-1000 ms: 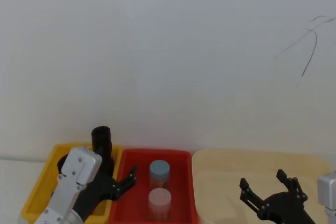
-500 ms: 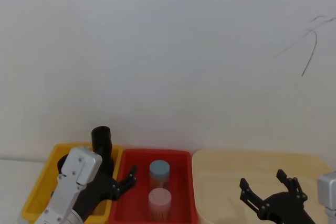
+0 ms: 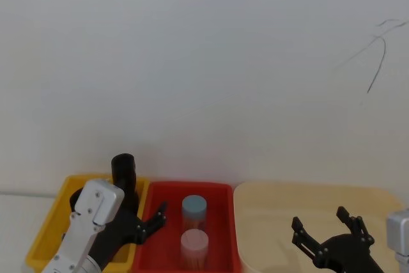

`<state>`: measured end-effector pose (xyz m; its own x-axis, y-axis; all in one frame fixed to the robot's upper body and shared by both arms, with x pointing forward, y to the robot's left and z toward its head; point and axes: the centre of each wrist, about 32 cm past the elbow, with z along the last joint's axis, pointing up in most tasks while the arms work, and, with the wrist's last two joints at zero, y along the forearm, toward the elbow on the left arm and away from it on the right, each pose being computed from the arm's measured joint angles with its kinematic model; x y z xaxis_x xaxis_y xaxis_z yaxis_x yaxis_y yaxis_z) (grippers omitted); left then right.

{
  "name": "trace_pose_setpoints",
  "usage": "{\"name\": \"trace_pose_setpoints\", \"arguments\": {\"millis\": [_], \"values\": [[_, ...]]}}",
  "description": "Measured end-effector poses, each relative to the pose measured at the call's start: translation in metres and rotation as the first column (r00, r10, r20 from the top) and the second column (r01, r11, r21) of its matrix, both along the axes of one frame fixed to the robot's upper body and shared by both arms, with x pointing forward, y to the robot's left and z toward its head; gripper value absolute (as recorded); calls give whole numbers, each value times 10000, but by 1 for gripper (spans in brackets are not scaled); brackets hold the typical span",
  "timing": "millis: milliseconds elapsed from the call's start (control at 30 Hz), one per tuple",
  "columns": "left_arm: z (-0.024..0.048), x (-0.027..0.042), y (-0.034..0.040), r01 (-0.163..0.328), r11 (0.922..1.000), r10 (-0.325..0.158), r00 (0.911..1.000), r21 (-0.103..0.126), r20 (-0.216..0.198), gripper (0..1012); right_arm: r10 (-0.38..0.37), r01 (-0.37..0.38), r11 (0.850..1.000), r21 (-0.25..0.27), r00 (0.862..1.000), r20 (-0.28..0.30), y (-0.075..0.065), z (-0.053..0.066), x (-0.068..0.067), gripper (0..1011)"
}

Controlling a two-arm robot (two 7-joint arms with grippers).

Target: Pick up the garbage bag with the one hand and transfer it to the other hand.

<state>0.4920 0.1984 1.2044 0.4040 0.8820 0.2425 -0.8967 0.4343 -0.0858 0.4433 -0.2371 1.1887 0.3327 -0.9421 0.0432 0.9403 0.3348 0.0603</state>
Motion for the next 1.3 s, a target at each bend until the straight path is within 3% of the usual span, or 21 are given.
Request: {"name": "trace_pose_setpoints", "arguments": {"millis": [767,1067,1300], "values": [[1,-2,8,8,10000,-8,10000,10,3,1002,0,0,10000,0,10000,1,0,0,0,1000],[11,-40,144,192,9998,-192,9998,16,69,1001,0,0,10000,-1,10000,0,0,0,0,1000],[27,-99,339,331,9994,-331,9994,-24,77,1002,0,0,10000,0,10000,0,0,0,0,1000]]}}
